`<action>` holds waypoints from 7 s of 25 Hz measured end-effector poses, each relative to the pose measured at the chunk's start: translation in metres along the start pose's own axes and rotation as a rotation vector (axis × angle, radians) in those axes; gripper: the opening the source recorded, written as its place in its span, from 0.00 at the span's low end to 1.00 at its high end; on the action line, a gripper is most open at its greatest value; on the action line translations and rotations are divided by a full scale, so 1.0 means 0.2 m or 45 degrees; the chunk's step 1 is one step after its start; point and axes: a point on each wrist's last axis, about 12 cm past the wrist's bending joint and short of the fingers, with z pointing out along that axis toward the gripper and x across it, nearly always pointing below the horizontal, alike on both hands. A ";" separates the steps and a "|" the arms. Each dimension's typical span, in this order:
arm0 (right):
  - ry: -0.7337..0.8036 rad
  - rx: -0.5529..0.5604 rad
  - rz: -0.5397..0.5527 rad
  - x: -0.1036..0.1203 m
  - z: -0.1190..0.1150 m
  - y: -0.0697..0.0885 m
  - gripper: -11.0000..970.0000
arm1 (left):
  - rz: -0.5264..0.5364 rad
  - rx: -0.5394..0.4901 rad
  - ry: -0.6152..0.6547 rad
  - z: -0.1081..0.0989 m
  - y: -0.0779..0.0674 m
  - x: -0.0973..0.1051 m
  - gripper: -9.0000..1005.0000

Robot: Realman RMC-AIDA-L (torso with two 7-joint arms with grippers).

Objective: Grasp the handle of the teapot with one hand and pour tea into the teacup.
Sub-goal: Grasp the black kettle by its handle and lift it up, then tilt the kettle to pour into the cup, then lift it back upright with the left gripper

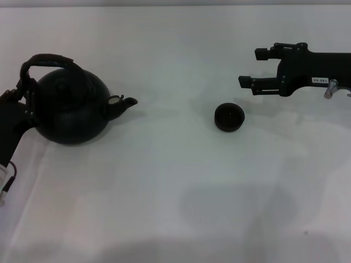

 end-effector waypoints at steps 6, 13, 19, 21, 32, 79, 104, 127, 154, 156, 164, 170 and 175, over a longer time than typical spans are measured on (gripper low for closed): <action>0.003 -0.001 0.003 0.01 0.00 0.00 0.86 | 0.009 0.004 -0.003 0.02 0.00 -0.01 0.15; 0.009 -0.008 0.004 0.02 0.00 0.01 0.86 | 0.023 0.009 -0.005 0.02 0.01 -0.01 0.15; 0.011 -0.012 -0.002 0.04 0.01 0.01 0.86 | 0.056 0.000 -0.027 0.05 0.02 -0.03 0.14; 0.003 -0.012 -0.005 0.04 0.01 0.01 0.86 | 0.073 0.004 -0.037 0.08 0.03 -0.05 0.14; -0.060 -0.005 -0.006 0.06 0.01 0.02 0.86 | 0.182 0.099 -0.033 0.26 0.07 -0.14 0.14; -0.134 0.067 -0.010 0.05 0.02 0.00 0.86 | 0.175 0.399 0.419 0.85 -0.03 -0.60 0.14; -0.173 0.138 -0.012 0.06 -0.04 -0.04 0.86 | 0.448 0.443 0.538 0.89 -0.27 -0.60 0.14; -0.193 0.153 -0.024 0.04 -0.05 -0.06 0.86 | 0.622 0.490 0.561 0.91 -0.43 -0.64 0.14; -0.205 0.170 -0.023 0.03 -0.05 -0.07 0.86 | 0.727 0.580 0.568 0.94 -0.59 -0.66 0.14; -0.205 0.171 -0.023 0.03 -0.05 -0.07 0.86 | 0.736 0.592 0.571 0.94 -0.60 -0.65 0.14; -0.203 0.175 -0.021 0.03 -0.05 -0.07 0.86 | 0.759 0.618 0.585 0.94 -0.63 -0.63 0.14; -0.201 0.177 -0.015 0.04 -0.05 -0.07 0.86 | 0.811 0.615 0.618 0.94 -0.66 -0.62 0.14; -0.199 0.176 -0.013 0.04 -0.05 -0.07 0.86 | 0.836 0.622 0.611 0.94 -0.68 -0.63 0.14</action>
